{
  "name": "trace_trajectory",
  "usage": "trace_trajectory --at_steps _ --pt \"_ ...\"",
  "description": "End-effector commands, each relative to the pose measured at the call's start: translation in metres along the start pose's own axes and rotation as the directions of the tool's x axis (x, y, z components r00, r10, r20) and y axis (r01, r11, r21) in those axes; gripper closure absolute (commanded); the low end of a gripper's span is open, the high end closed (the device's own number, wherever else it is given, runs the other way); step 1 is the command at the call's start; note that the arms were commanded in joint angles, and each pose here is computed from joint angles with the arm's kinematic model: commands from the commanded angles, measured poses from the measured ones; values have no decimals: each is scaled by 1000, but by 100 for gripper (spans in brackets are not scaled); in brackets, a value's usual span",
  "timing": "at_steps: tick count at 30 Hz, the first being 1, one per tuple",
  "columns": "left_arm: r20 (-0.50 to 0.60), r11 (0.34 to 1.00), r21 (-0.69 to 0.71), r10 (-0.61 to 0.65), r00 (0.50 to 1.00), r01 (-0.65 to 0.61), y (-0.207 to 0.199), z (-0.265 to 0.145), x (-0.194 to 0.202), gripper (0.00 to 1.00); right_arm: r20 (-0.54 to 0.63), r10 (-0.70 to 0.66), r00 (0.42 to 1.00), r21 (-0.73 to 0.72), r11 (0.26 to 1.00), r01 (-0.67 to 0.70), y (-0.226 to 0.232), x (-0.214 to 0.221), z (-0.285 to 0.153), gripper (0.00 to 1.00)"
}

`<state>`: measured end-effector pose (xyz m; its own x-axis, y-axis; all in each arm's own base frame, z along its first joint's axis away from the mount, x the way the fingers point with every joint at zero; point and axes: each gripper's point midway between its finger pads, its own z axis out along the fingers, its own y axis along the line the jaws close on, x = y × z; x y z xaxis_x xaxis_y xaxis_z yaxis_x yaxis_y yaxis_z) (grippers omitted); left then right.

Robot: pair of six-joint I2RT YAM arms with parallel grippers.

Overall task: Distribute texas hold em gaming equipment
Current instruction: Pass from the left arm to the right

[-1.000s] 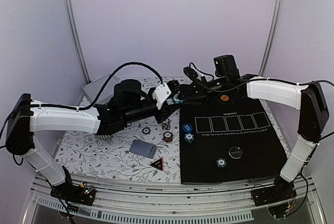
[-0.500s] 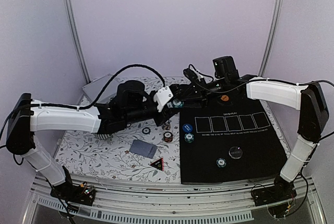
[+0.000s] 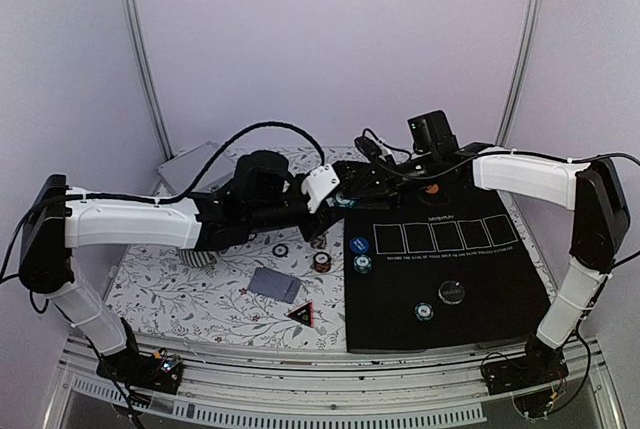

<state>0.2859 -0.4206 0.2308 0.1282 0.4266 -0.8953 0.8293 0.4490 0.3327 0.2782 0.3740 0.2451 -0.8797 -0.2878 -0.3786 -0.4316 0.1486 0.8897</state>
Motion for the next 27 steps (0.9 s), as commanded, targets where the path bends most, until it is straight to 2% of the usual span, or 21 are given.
trace_trajectory --at_steps 1,7,10,13,14,16,17,18,22,27 --pt "20 1000 -2 -3 1000 3 0 2 -13 100 -12 -7 1000 11 1000 7 -5 2 4 58" --pt "9 1000 1 -1 1000 1 0 2 -11 100 -17 -2 1000 16 1000 2 -9 3 5 79" --pt "6 1000 4 -3 1000 3 -1 2 -10 100 -13 1 1000 20 1000 -1 -12 1 4 94" --pt "4 1000 10 -5 1000 5 -2 1 -10 100 4 8 1000 26 1000 -8 -17 -3 -3 97" --pt "1 1000 13 -5 1000 5 -2 1 -9 89 10 7 1000 26 1000 -8 -18 -5 -6 97" --pt "-2 1000 -13 -15 1000 15 2 0 -8 36 29 5 1000 27 1000 -6 -20 -12 -15 98" --pt "-1 999 -31 -21 1000 21 5 -2 -8 13 41 4 999 30 1000 -5 -22 -15 -20 97" --pt "-3 998 -52 -26 1000 26 9 -3 -8 4 55 5 998 35 999 -7 -25 -20 -25 98" --pt "-9 995 -89 -50 999 49 20 -14 -5 2 160 8 987 83 996 -22 -51 -49 -67 98" --pt "-40 985 -129 -120 992 114 32 -32 12 2 344 53 937 185 975 -123 -122 -85 -138 98"
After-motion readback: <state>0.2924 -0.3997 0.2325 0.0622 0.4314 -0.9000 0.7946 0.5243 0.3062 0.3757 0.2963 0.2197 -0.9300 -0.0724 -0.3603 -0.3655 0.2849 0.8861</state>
